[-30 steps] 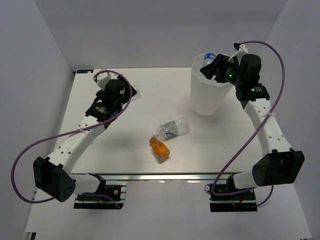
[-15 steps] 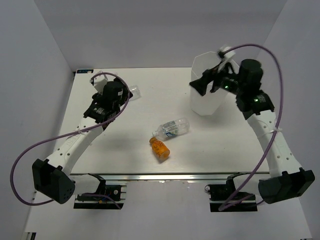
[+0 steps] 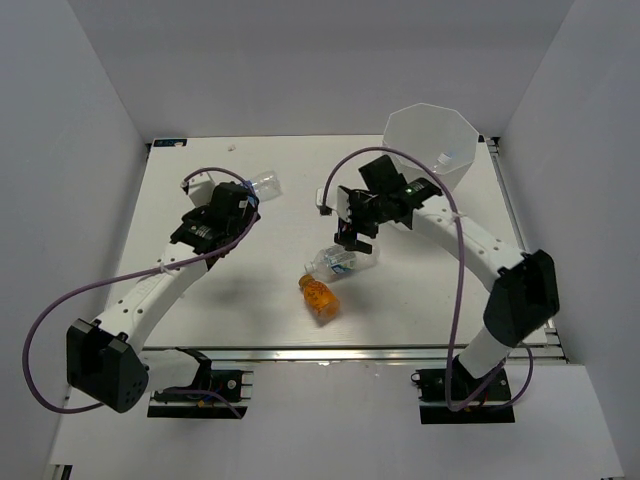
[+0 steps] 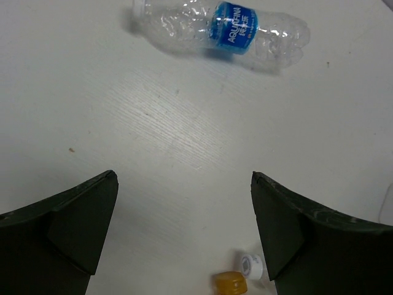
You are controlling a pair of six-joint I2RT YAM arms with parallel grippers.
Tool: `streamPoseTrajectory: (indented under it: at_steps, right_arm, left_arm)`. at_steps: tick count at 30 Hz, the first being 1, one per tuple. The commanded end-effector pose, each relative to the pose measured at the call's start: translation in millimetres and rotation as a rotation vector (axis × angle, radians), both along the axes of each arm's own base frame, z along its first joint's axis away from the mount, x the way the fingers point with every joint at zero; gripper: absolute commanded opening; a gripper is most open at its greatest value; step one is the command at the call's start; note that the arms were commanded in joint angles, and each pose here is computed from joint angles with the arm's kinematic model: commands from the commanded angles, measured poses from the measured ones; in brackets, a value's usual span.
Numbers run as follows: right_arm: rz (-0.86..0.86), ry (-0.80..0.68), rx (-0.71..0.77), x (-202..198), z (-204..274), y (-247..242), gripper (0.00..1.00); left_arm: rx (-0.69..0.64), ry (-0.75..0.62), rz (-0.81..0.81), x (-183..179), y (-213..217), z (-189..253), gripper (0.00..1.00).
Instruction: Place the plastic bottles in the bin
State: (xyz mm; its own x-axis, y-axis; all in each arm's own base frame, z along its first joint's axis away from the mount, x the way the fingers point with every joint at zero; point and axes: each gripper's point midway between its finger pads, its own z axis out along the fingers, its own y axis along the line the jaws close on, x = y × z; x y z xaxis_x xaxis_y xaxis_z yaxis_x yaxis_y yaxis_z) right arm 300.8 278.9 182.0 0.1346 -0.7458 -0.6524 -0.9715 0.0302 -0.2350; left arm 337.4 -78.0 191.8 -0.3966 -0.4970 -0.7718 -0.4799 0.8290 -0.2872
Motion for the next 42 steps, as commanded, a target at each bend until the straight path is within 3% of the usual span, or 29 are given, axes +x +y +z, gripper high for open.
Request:
streamPoseTrajectory:
  at_steps: [1,6,14,26,29,30,31,33,36,38,42]
  right_arm:
    - [0.135,-0.072,-0.118,4.5,-10.5,-2.3,0.89]
    - [0.233,-0.037,-0.219,0.3,-48.2,-6.3,0.89]
    - [0.181,-0.089,-0.178,21.8,-74.4,15.9,0.89]
    - [0.175,0.092,-0.161,15.5,-127.9,40.9,0.89]
    - [0.127,0.121,-0.130,23.6,-133.0,52.4,0.79]
    - [0.112,0.106,-0.116,30.4,-126.7,57.2,0.73]
    - [0.097,0.099,-0.104,34.6,-122.2,60.5,0.59]
    - [0.043,0.060,-0.092,45.1,-107.2,61.3,0.50]
    - [-0.121,-0.148,-0.025,84.2,-54.1,58.0,0.35]
    - [-0.211,-0.252,0.021,103.4,-20.7,55.3,0.30]
    - [-0.401,-0.408,0.244,121.5,97.8,48.0,0.25]
  left_arm:
    - [-0.010,0.011,0.018,-11.2,6.6,-0.6,0.98]
    - [0.010,0.048,0.023,-16.6,11.1,-11.2,0.98]
    - [0.000,0.050,-0.021,-8.9,3.8,-10.5,0.98]
    - [-0.014,0.079,-0.007,-13.5,7.2,-21.5,0.98]
    - [-0.035,0.078,-0.026,-12.9,2.5,-26.5,0.98]
    - [-0.038,0.080,-0.033,-12.6,1.0,-27.3,0.98]
    - [-0.036,0.089,-0.042,-11.6,-0.6,-28.8,0.98]
    - [-0.032,0.102,-0.049,-11.7,-1.6,-29.9,0.98]
    - [-0.020,0.114,-0.062,-11.8,-1.9,-30.3,0.98]
    - [-0.017,0.117,-0.070,-12.8,-2.2,-30.0,0.98]
    - [-0.028,0.098,-0.116,-15.3,-7.0,-27.6,0.98]
